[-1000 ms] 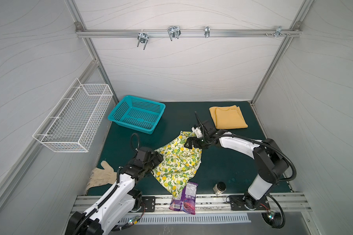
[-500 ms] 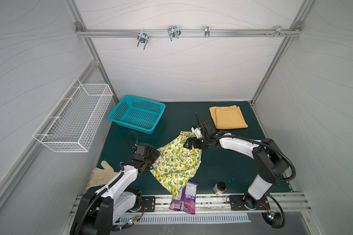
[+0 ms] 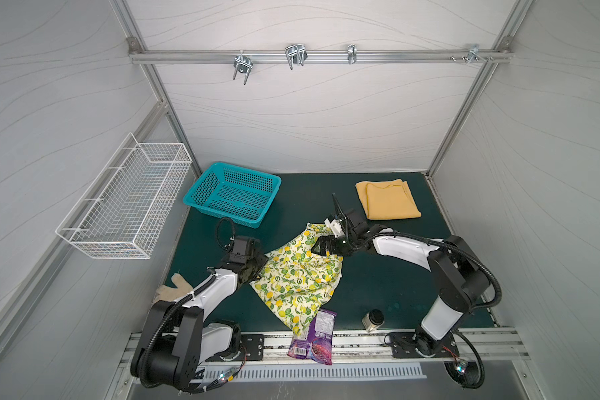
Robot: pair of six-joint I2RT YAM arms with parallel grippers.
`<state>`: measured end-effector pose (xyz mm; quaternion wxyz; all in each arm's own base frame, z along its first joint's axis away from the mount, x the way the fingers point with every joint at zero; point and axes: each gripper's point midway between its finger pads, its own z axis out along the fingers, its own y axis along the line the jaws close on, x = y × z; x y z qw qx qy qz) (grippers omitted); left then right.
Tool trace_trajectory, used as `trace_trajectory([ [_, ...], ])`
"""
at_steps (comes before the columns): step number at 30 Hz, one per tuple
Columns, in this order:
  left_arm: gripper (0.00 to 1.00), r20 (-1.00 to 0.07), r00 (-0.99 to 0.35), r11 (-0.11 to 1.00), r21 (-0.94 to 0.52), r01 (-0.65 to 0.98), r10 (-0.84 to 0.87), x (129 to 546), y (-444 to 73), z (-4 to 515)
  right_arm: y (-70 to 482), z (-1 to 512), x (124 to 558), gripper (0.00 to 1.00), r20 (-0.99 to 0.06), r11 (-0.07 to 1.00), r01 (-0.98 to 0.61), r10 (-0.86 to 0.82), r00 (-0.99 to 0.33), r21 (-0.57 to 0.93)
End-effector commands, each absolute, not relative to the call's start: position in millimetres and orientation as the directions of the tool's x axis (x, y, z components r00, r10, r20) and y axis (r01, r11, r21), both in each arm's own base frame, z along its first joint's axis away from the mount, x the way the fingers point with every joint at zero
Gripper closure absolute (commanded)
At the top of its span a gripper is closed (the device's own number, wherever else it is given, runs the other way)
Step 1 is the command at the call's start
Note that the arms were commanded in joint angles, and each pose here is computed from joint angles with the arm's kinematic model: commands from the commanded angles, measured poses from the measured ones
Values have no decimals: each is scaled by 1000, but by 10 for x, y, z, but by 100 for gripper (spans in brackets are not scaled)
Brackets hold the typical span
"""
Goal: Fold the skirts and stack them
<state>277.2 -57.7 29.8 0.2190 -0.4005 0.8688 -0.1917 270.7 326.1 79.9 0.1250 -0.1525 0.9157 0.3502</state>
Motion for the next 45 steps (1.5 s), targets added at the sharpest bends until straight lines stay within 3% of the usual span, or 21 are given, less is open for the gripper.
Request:
trace_trajectory([
  [1,72,-260,-583,622,-514,-591,-770,2951,-568,421,3281,888,2714,1,-352,685,-372,-178,-919,626],
  [2,83,-257,-590,627,-505,-593,-765,2967,-571,404,3279,893,2706,1,-352,683,-372,-177,-919,628],
  [5,100,-245,-615,644,-489,-589,-749,3022,-601,361,3275,914,2695,1,-357,678,-374,-173,-918,633],
  [12,100,-234,-665,661,-549,-512,-709,3219,-792,540,3224,1051,2715,1,-403,682,-394,-157,-901,616],
  [20,100,-388,-729,766,-575,-287,-564,3546,-1186,1415,2977,1375,2941,1,-548,774,-432,-134,-826,462],
  [26,100,-448,-801,835,-539,-111,-396,3953,-1673,1747,2755,1579,3050,1,-621,836,-421,-128,-773,351],
  [35,100,-482,-871,893,-429,137,-98,4622,-2626,1746,2375,1777,2933,1,-688,882,-359,-56,-724,305],
  [45,100,-467,-884,784,-560,268,-31,5080,-3642,1612,2180,1677,2773,1,-699,899,-363,-96,-709,245],
])
